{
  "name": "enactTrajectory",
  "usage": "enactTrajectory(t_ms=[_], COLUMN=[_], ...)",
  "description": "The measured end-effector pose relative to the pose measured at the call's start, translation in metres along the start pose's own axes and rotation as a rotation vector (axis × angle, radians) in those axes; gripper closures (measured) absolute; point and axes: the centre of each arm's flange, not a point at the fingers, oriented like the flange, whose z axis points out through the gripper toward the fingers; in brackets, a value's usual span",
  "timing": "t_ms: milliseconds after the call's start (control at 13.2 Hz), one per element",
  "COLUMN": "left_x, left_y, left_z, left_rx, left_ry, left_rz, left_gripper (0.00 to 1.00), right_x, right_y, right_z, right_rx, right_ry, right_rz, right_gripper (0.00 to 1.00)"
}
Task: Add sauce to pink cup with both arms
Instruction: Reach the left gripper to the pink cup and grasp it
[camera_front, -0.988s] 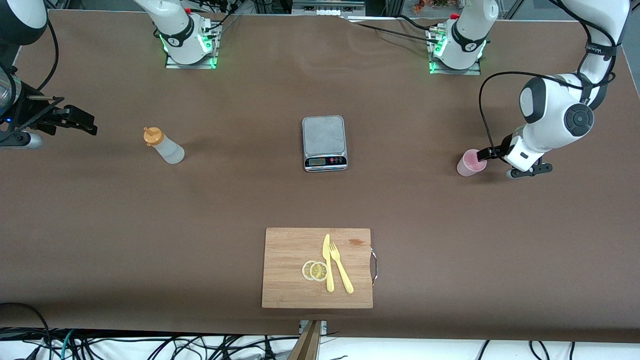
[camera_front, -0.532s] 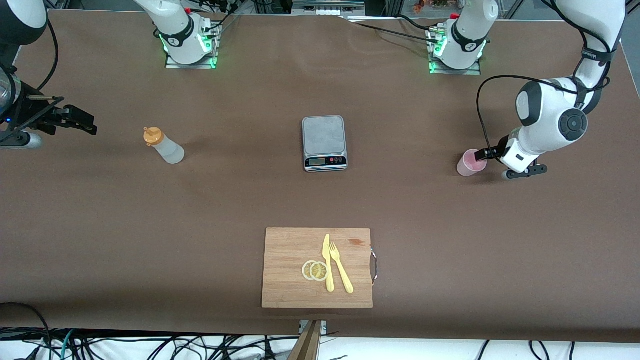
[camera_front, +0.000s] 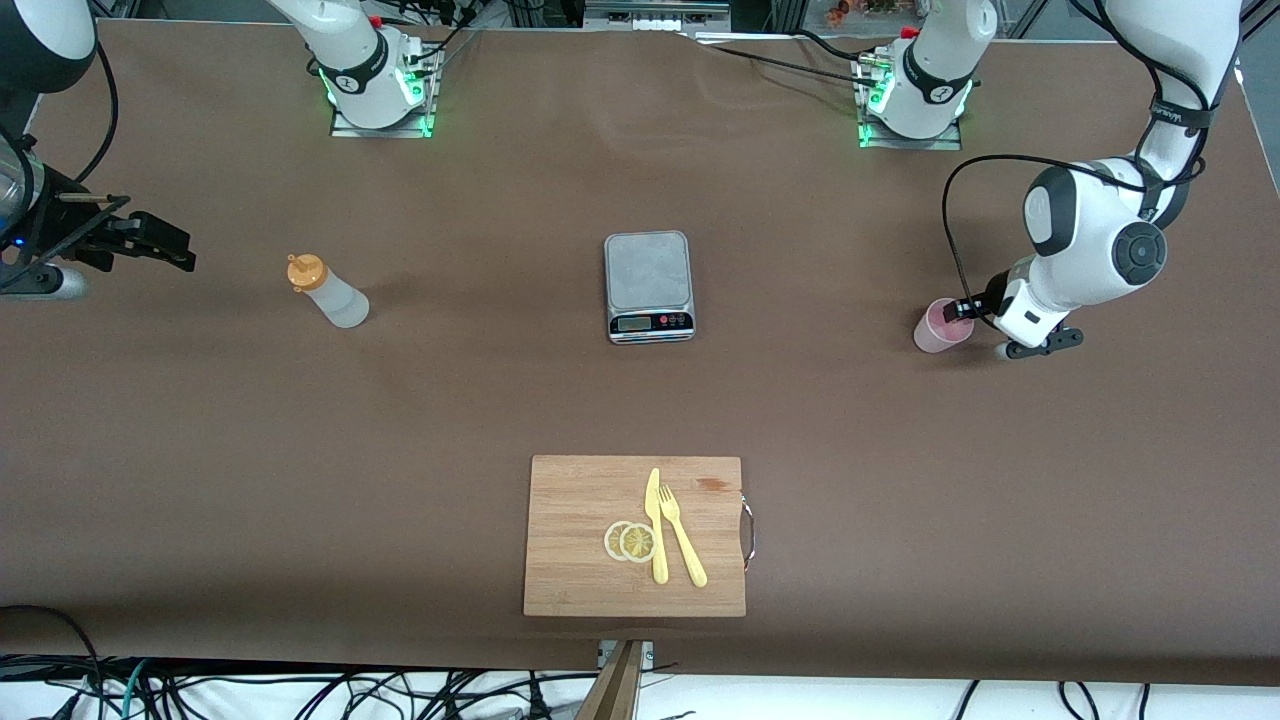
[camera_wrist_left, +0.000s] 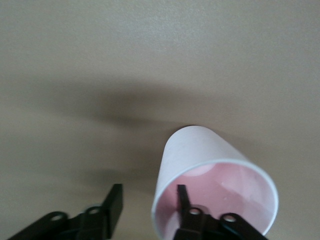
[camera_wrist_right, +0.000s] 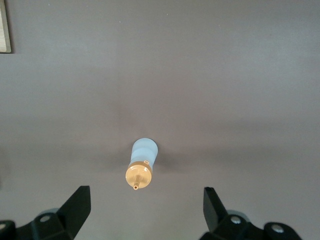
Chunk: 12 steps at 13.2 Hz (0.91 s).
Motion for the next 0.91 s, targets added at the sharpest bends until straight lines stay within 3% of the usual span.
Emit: enactTrajectory(t_ms=[228,304,684,912], left_x=[-0.003,-0.003,0.0,0.003], left_y=[0.01,0.012,0.028,0.073], left_z=[0.001,0.0,-0.041,-0.085], left_rx=[0.002,0.001,-0.006,-0.082], left_ry=[-0.015,-0.012,-0.053,-0.055], left_rz=[0.021,0.025,0.047,0.054], left_gripper=[0.91,0.94,0.94,0.94], right_x=[0.001,0.001,0.001,0.001], right_y=[-0.009,-0.01,-0.014,-0.014], right_z=[-0.001,-0.001,-0.001,-0.001], right_rx=[-0.001,-0.001,-0.002,-0.002], right_ry=[0.002,0.002,0.001,0.001], right_rz=[-0.016,-0.019,-0.024,-0.024], right_gripper=[0.0,0.0,0.0,0.0])
